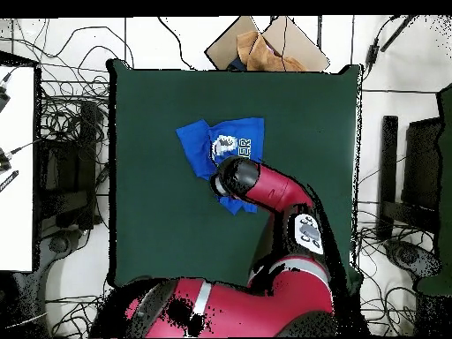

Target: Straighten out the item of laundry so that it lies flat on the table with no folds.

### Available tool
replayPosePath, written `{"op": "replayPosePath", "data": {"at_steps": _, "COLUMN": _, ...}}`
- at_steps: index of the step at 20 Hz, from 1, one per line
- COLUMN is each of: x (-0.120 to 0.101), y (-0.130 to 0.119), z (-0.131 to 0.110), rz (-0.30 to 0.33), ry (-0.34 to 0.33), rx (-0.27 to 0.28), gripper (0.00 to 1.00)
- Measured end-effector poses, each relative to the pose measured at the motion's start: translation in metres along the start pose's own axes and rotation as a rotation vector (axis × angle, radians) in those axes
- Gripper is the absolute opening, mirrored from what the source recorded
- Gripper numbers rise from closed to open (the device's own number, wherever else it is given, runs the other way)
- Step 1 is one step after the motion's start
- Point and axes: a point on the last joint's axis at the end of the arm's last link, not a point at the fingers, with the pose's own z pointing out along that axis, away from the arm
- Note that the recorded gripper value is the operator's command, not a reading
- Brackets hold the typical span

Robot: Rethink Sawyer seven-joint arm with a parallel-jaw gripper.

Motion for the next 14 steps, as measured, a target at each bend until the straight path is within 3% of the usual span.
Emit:
{"op": "replayPosePath", "data": {"at_steps": 7, "x": 0.028, "y": -0.001, "z": 0.012, "rz": -0.061, "ry": -0.011, "rx": 0.029, "gripper": 0.00}}
{"op": "replayPosePath", "data": {"at_steps": 14, "x": 0.038, "y": -0.002, "z": 0.041, "rz": -0.106, "ry": -0.093, "rx": 0.016, "gripper": 0.00}}
